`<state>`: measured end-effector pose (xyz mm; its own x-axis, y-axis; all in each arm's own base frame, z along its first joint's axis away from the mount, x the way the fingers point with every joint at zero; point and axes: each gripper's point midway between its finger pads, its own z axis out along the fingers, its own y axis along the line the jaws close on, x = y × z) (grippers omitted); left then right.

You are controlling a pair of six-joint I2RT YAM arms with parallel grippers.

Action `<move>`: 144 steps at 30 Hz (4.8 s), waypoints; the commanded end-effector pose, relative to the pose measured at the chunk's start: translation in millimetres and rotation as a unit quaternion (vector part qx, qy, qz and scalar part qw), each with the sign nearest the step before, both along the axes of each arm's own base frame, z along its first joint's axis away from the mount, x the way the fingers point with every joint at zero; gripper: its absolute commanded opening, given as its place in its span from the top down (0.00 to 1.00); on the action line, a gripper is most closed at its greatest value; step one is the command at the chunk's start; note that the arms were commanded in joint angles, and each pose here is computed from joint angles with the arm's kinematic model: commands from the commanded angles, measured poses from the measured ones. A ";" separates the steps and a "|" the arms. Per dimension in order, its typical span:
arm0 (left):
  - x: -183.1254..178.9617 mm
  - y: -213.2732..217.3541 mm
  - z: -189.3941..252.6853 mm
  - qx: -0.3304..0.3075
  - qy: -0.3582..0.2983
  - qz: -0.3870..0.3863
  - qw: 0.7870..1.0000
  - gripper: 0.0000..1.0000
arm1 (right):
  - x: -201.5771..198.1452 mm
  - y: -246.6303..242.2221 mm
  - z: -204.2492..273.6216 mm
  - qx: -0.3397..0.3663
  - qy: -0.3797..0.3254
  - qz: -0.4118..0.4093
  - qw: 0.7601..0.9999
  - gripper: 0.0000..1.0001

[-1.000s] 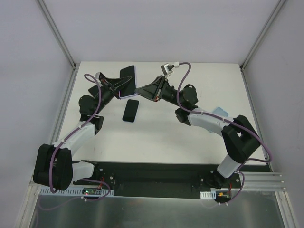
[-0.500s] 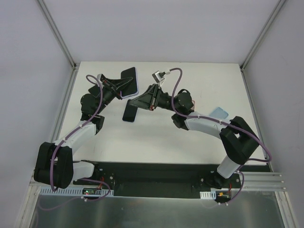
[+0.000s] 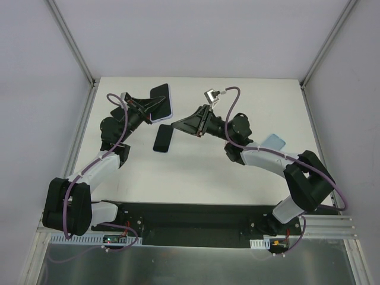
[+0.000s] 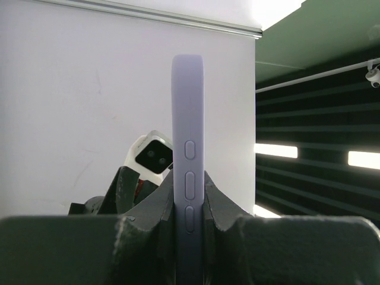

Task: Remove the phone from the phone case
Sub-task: Remove the phone case from the phone.

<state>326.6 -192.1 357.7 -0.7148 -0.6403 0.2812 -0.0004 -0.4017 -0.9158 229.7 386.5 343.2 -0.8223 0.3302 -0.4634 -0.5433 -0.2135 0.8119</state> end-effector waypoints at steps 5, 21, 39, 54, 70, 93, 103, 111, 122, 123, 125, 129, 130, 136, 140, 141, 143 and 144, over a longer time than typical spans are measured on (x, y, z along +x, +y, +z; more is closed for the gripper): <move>-11.7 14.8 49.8 -0.125 0.025 -0.044 0.991 1.00 | -2.8 -0.3 58.5 0.019 -0.089 -0.021 0.996 0.46; -12.9 18.1 53.6 -0.128 0.021 -0.045 0.990 1.00 | 21.6 12.2 52.0 0.022 -0.062 -0.028 0.997 0.54; -14.3 22.1 53.8 -0.130 0.019 -0.042 0.990 1.00 | 24.9 7.8 52.3 0.047 -0.050 -0.025 0.997 0.63; -15.2 22.8 55.7 -0.131 0.017 -0.042 0.990 1.00 | 21.4 12.5 52.2 0.044 -0.046 -0.006 0.998 0.99; -32.3 24.9 78.0 -0.150 -0.003 -0.064 0.987 1.00 | 8.9 17.9 61.3 0.088 -0.163 0.030 0.982 0.99; -54.5 30.1 109.5 -0.171 -0.040 -0.083 0.981 1.00 | 29.5 16.2 62.8 0.088 -0.210 0.026 0.973 0.99; -62.8 31.6 121.4 -0.175 -0.055 -0.088 0.979 1.00 | 49.5 18.2 48.4 0.083 -0.179 0.007 0.980 0.99; -67.7 32.0 127.1 -0.174 -0.065 -0.090 0.978 1.00 | 65.7 19.0 31.2 0.076 -0.145 -0.013 0.986 0.99; -72.8 34.5 135.5 -0.181 -0.076 -0.091 0.976 1.00 | 70.2 25.8 25.7 0.075 -0.141 -0.011 0.987 0.99; -72.3 34.7 135.9 -0.183 -0.076 -0.091 0.976 1.00 | 65.9 27.0 29.2 0.076 -0.151 -0.005 0.986 0.99; -73.1 34.7 137.5 -0.182 -0.078 -0.092 0.976 1.00 | 51.9 30.4 38.0 0.078 -0.178 0.017 0.981 0.99; -75.7 36.2 144.6 -0.189 -0.084 -0.095 0.974 1.00 | 29.0 32.3 55.6 0.082 -0.227 0.054 0.969 0.99; -76.0 36.0 147.0 -0.190 -0.083 -0.098 0.973 1.00 | 26.3 32.0 57.5 0.082 -0.232 0.058 0.968 0.99; -95.7 35.6 177.4 -0.182 -0.112 -0.112 0.970 1.00 | 41.3 20.6 65.9 0.086 -0.228 0.038 0.969 0.99; -104.0 36.6 176.1 -0.178 -0.112 -0.110 0.971 1.00 | 67.6 14.7 64.5 0.090 -0.189 0.005 0.978 0.99; -108.0 36.8 176.5 -0.176 -0.114 -0.110 0.971 1.00 | 75.3 15.8 62.4 0.085 -0.172 -0.005 0.981 0.99; -108.7 36.5 173.4 -0.173 -0.111 -0.108 0.973 1.00 | 76.6 20.8 60.1 0.069 -0.175 -0.017 0.982 0.99; -110.7 36.8 173.6 -0.172 -0.113 -0.108 0.973 1.00 | 84.6 28.6 46.4 0.032 -0.141 -0.023 0.989 0.99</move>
